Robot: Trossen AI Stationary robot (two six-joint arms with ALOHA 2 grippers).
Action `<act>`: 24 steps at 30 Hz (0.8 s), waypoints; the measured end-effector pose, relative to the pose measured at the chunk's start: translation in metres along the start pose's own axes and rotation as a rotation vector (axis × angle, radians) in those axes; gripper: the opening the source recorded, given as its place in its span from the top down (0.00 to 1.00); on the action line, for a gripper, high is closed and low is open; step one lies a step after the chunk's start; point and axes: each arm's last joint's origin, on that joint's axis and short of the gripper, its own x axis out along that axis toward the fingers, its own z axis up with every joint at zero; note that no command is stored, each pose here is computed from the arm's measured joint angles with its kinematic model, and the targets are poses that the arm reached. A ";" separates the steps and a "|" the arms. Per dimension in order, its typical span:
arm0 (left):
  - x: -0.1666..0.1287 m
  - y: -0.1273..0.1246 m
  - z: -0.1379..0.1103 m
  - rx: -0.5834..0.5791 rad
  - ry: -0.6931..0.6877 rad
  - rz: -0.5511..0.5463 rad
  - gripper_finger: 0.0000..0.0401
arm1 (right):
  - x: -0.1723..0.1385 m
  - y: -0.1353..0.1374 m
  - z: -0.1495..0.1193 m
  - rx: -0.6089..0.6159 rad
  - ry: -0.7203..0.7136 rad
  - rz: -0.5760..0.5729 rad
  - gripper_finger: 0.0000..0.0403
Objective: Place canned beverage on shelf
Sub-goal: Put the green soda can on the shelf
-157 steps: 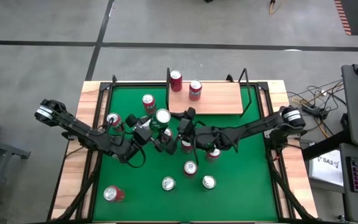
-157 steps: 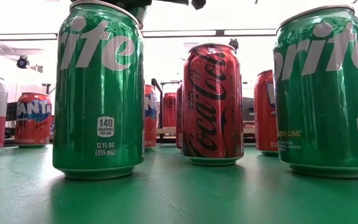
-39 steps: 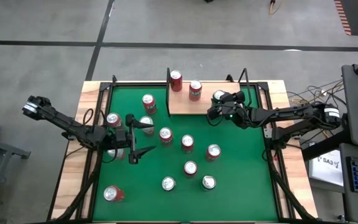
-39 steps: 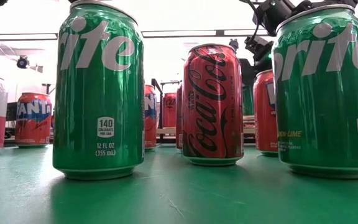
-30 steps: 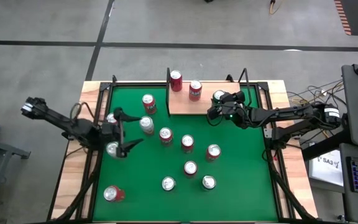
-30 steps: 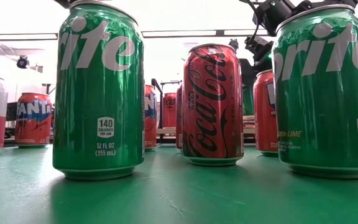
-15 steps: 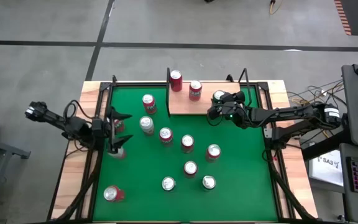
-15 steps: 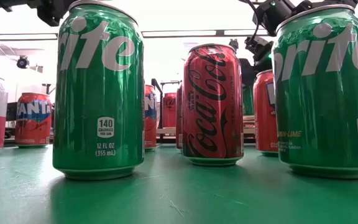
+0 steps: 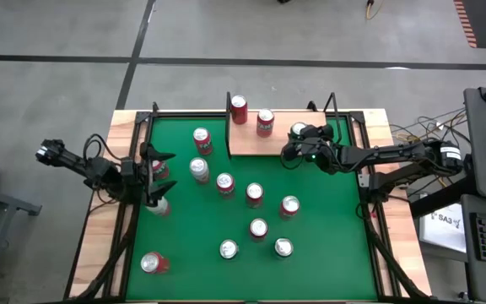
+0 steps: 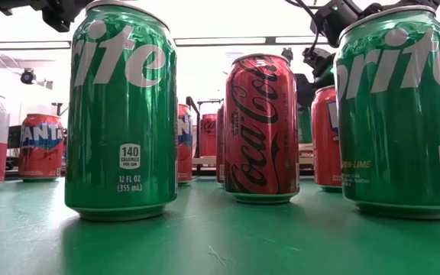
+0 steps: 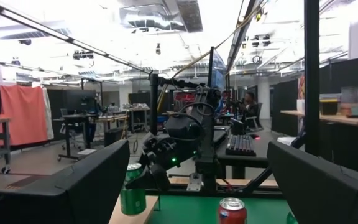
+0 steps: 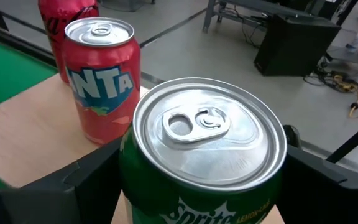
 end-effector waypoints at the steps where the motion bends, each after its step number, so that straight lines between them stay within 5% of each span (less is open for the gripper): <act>1: 0.000 0.000 0.000 0.004 0.001 0.000 0.09 | 0.001 -0.001 0.000 0.016 0.001 -0.002 0.19; 24: 0.000 0.000 0.000 0.033 0.000 0.000 0.09 | 0.018 0.003 -0.019 0.021 0.038 -0.116 0.11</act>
